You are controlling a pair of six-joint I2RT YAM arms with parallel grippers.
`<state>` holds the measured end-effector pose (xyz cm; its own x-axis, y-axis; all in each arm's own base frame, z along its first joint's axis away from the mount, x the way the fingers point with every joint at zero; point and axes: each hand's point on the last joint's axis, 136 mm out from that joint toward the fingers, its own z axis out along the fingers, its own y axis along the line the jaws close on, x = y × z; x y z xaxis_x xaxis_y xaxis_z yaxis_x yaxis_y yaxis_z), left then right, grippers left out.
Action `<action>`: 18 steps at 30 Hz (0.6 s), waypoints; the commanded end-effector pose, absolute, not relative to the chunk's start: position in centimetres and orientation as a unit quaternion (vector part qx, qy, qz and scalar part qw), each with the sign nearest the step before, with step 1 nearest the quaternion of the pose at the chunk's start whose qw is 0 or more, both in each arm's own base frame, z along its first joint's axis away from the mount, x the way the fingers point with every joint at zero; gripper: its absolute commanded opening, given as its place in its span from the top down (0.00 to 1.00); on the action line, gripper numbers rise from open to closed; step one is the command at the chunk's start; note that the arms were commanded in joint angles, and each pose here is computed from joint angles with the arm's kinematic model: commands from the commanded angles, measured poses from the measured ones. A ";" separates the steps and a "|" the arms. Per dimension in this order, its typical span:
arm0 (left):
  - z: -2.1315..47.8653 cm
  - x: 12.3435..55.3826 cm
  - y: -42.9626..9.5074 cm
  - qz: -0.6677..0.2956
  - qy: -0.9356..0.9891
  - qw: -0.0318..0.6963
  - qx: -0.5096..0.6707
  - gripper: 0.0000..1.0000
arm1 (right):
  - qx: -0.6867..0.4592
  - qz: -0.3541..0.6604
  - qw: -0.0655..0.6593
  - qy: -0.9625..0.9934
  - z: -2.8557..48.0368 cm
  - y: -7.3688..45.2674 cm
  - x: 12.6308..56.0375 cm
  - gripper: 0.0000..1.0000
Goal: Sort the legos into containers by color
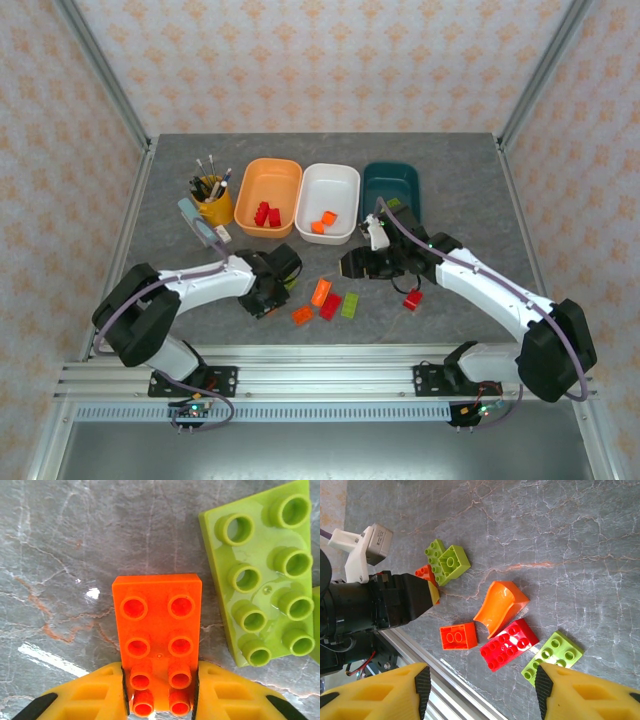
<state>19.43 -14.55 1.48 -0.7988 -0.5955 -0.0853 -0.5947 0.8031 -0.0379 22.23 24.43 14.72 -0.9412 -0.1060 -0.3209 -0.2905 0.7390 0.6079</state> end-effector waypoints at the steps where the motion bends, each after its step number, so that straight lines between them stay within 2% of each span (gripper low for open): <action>1: 2.0 19.4 -10.9 0.063 0.948 0.100 -0.296 0.72 | -0.111 0.348 0.152 0.918 15.6 24.6 22.7 0.41; 9: 9.7 22.9 -11.7 0.066 0.962 0.157 -0.215 0.74 | -0.046 0.322 0.243 0.914 20.0 23.2 27.0 0.42; 14: 14.1 28.0 -15.9 0.027 0.972 0.184 -0.146 0.74 | 0.035 0.306 0.283 0.908 22.4 21.2 31.2 0.43; 18: 15.3 32.5 -21.0 -0.020 0.980 0.182 -0.081 0.74 | 0.092 0.299 0.289 0.905 23.4 19.4 34.0 0.43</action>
<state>30.85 -19.65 15.86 -0.8724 -0.3096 -0.3782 -0.2825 0.9508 -0.1269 31.94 20.93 22.90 -0.8435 0.2401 -0.4805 -0.1097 0.7988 0.5916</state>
